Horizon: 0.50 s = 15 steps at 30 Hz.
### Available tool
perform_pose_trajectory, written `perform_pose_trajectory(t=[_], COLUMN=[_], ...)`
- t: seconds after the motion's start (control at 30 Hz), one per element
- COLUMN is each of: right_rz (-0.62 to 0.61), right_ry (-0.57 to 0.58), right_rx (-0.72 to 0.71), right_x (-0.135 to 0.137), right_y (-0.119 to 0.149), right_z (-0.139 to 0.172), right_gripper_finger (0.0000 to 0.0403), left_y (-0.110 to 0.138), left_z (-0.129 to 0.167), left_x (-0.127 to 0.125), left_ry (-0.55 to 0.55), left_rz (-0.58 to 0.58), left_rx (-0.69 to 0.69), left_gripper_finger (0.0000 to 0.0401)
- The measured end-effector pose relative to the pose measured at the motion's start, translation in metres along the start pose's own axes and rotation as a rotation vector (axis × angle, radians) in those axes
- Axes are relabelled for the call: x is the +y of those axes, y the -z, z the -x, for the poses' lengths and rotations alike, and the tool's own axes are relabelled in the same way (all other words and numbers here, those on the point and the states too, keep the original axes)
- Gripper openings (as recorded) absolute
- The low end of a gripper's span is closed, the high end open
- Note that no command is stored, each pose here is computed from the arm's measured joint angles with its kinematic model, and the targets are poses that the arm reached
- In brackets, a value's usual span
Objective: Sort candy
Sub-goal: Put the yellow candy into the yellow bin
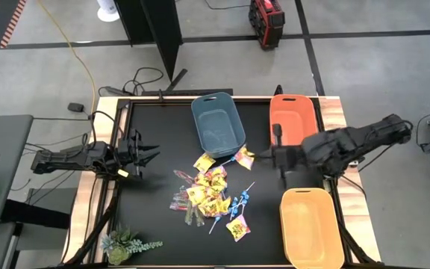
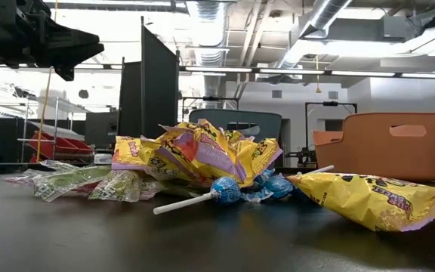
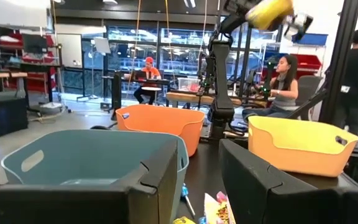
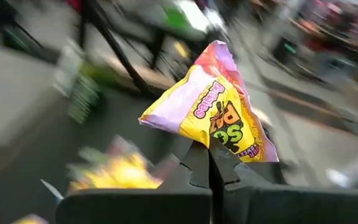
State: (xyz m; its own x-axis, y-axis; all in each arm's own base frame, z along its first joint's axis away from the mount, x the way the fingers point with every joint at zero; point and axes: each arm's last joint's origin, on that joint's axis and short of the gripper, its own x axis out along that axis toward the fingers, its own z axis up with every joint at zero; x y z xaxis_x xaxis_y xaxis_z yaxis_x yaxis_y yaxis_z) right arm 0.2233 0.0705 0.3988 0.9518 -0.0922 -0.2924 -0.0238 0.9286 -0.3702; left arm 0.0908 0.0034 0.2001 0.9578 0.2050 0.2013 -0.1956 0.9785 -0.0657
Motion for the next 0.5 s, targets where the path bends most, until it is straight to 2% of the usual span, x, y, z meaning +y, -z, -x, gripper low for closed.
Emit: perform_pose_trajectory(t=[0.17, 0.27, 0.4, 0.5], right_rz=[0.118, 0.139, 0.019, -0.111], right_ry=[0.12, 0.108, -0.034, -0.072], right_rx=[0.089, 0.132, 0.23, 0.356], right_x=[0.015, 0.025, 0.039, 0.051], right_y=[0.004, 0.008, 0.019, 0.032], right_z=[-0.017, -0.02, -0.005, 0.012], right_gripper_finger=[0.0, 0.0, 0.0, 0.0], left_y=[0.0, 0.0, 0.0, 0.0], left_z=[0.0, 0.0, 0.0, 0.0], left_x=[0.0, 0.0, 0.0, 0.0], left_ry=[0.0, 0.0, 0.0, 0.0], left_rz=[0.01, 0.011, 0.012, 0.012], left_rx=[0.0, 0.0, -0.002, -0.002], left_gripper_finger=[0.0116, 0.0116, 0.0116, 0.0116])
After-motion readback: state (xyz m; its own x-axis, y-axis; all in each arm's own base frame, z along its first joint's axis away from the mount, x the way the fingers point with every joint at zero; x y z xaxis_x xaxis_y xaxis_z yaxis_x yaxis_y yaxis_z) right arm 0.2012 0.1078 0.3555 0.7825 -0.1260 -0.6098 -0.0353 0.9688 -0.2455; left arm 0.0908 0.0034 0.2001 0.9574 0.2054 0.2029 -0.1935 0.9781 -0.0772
